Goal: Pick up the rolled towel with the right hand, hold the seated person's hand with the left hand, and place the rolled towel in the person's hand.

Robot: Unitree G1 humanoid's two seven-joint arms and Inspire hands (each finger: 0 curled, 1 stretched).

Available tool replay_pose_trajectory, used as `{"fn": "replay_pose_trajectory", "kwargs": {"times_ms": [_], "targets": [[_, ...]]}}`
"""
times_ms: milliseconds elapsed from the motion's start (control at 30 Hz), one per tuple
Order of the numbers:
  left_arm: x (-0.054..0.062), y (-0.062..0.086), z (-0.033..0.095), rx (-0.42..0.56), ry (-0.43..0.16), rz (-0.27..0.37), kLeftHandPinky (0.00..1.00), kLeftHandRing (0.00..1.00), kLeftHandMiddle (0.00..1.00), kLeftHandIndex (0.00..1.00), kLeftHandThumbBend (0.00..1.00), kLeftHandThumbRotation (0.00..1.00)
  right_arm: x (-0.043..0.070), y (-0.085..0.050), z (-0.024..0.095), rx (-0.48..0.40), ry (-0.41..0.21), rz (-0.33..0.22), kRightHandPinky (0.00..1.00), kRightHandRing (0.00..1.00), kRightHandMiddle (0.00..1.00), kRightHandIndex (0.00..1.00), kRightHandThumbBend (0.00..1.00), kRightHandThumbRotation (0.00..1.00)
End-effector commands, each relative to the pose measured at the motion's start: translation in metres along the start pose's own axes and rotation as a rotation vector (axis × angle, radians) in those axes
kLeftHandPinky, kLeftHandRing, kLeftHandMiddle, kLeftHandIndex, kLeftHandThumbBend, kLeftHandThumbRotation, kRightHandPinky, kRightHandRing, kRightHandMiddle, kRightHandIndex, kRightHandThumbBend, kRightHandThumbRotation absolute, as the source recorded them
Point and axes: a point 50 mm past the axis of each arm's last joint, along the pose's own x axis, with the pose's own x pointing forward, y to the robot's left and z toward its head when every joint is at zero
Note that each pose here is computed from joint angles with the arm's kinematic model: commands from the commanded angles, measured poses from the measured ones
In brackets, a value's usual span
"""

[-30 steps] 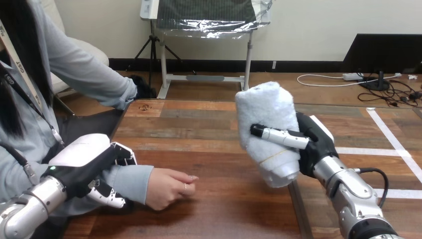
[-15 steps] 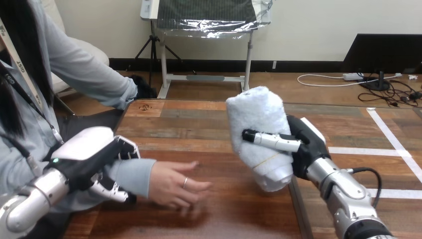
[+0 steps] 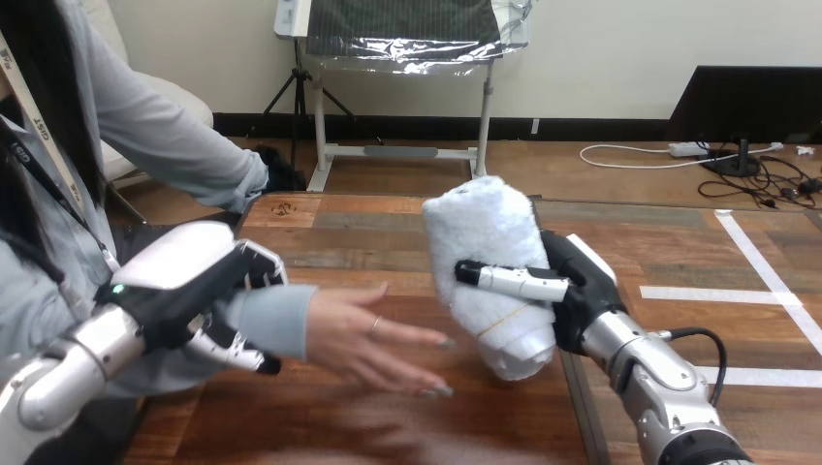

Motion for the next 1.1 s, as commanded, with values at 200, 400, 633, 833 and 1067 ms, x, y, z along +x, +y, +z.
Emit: {"fn": "replay_pose_trajectory", "kwargs": {"times_ms": [200, 400, 633, 833, 1067], "targets": [[0.032, 0.075, 0.045, 0.065, -0.225, 0.238, 0.33, 0.38, 0.44, 0.45, 0.79, 0.00, 0.011, 0.010, 0.021, -0.037, -0.076, 0.041, 0.31, 0.37, 0.47, 0.44, 0.76, 0.00], [0.035, 0.082, 0.054, 0.076, -0.263, 0.255, 0.32, 0.37, 0.43, 0.44, 0.80, 0.00, 0.012, 0.013, 0.019, -0.044, -0.065, 0.047, 0.32, 0.38, 0.47, 0.44, 0.77, 0.00], [0.038, 0.088, 0.063, 0.090, -0.294, 0.269, 0.31, 0.36, 0.42, 0.44, 0.80, 0.00, 0.014, 0.019, 0.016, -0.036, -0.056, 0.063, 0.32, 0.38, 0.47, 0.44, 0.78, 0.00], [0.041, 0.091, 0.070, 0.083, -0.317, 0.282, 0.32, 0.37, 0.43, 0.44, 0.81, 0.00, 0.014, 0.027, 0.013, -0.053, -0.055, 0.085, 0.32, 0.38, 0.46, 0.44, 0.77, 0.00], [0.044, 0.094, 0.076, 0.073, -0.327, 0.287, 0.33, 0.37, 0.43, 0.44, 0.84, 0.00, 0.016, 0.037, 0.009, -0.099, -0.050, 0.101, 0.34, 0.39, 0.46, 0.44, 0.78, 0.00]]}}
